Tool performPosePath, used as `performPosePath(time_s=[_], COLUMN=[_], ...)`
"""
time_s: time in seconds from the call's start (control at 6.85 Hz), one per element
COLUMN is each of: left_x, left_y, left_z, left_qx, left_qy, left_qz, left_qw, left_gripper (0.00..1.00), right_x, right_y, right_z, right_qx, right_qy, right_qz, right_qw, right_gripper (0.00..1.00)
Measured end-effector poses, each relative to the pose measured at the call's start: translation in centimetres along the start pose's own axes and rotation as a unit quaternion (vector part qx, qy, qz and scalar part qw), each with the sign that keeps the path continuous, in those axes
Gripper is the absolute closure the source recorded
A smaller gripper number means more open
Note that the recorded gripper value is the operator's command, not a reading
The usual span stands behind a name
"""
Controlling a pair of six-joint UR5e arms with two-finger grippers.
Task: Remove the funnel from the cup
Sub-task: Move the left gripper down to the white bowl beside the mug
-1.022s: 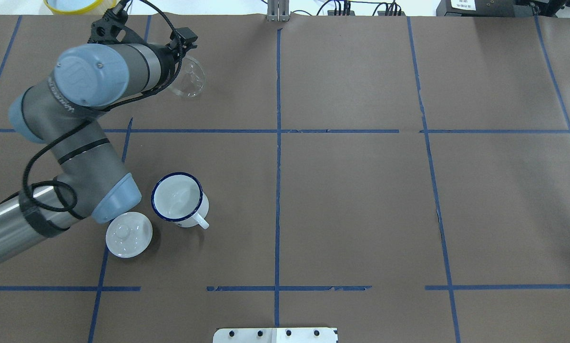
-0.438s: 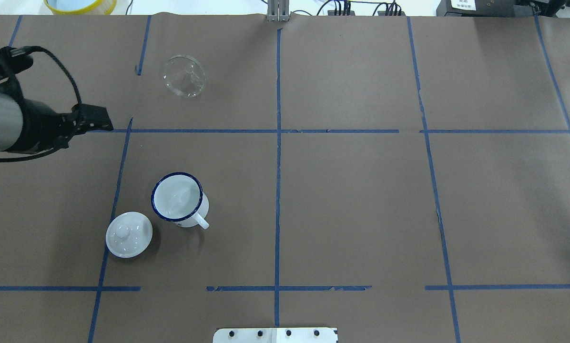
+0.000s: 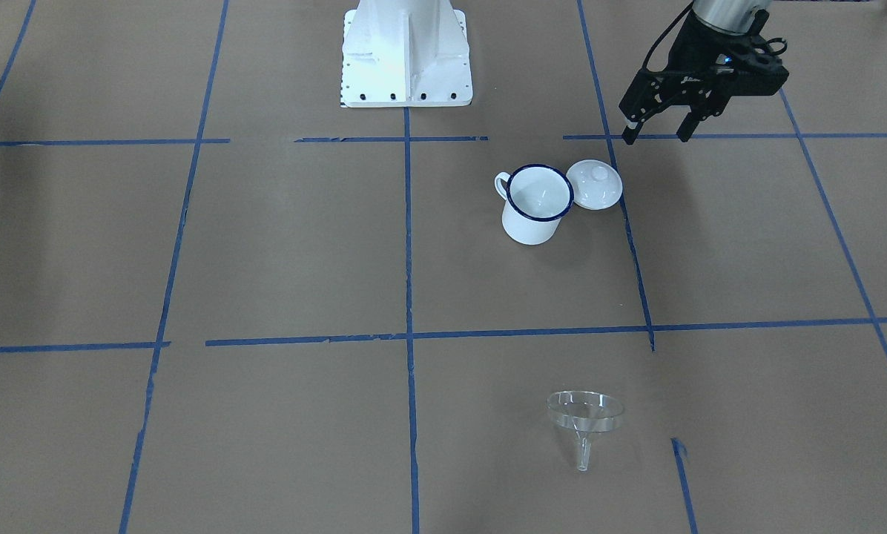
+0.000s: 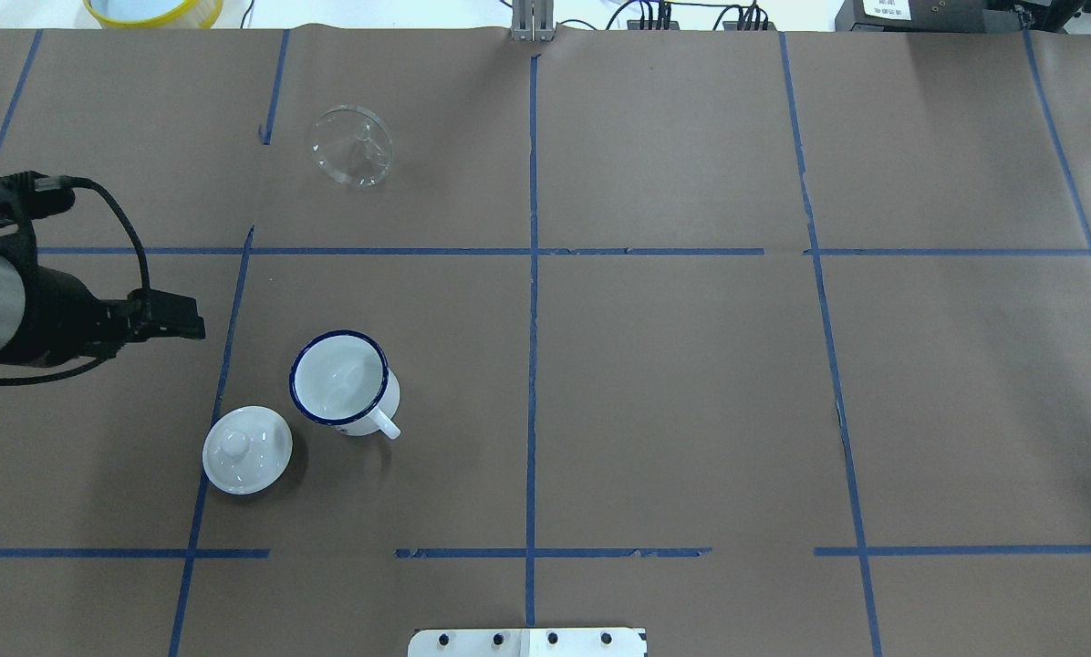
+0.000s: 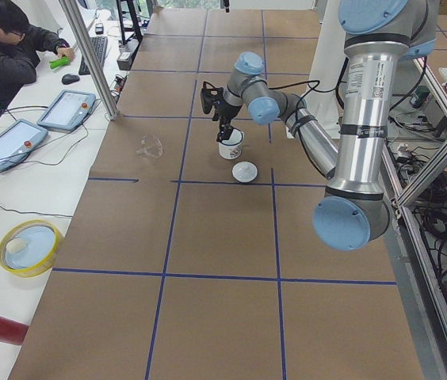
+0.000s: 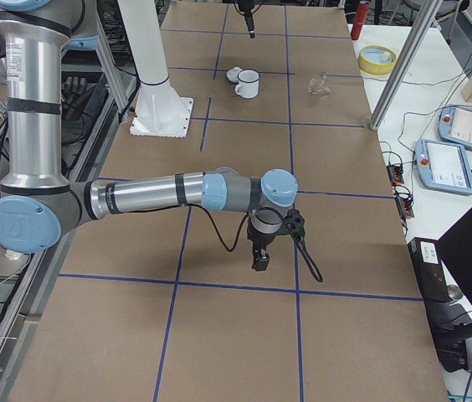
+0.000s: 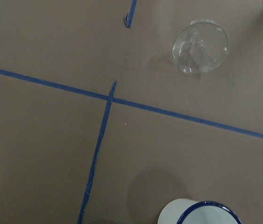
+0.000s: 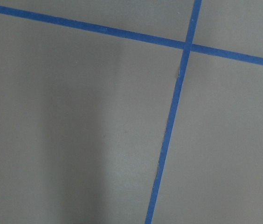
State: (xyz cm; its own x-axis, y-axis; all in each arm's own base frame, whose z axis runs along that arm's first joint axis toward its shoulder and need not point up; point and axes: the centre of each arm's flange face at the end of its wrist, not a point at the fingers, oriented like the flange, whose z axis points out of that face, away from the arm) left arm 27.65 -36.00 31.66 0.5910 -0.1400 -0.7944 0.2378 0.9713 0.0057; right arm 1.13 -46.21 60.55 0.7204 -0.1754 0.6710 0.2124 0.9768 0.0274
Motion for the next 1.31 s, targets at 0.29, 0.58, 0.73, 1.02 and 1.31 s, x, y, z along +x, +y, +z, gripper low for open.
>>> performPosePath(time_s=[0.29,0.58,0.73,1.02,1.31], left_x=[0.4,0.2,0.0,-0.3,-0.2], left_y=[2.0,3.4,3.9,4.4,4.9], left_z=[6.9,10.8,12.0,13.8,14.4], left_qx=[-0.046,-0.069,-0.075,-0.079,-0.082], left_qy=[-0.037,-0.058,-0.061,-0.053,-0.045], left_qz=[0.014,0.022,0.026,0.034,0.040], left_qw=[0.9981,0.9957,0.9950,0.9949,0.9948], left_gripper=[0.00,0.00,0.00,0.02,0.31], right_x=[0.0,0.0,0.0,0.0,0.0], right_y=[0.0,0.0,0.0,0.0,0.0], right_z=[0.0,0.0,0.0,0.0,0.0], right_qx=[0.000,0.000,0.000,0.000,0.000], right_qy=[0.000,0.000,0.000,0.000,0.000], right_qz=[0.000,0.000,0.000,0.000,0.000], right_qw=[1.0000,1.0000,1.0000,1.0000,1.0000], right_gripper=[0.00,0.00,0.00,0.00,0.00])
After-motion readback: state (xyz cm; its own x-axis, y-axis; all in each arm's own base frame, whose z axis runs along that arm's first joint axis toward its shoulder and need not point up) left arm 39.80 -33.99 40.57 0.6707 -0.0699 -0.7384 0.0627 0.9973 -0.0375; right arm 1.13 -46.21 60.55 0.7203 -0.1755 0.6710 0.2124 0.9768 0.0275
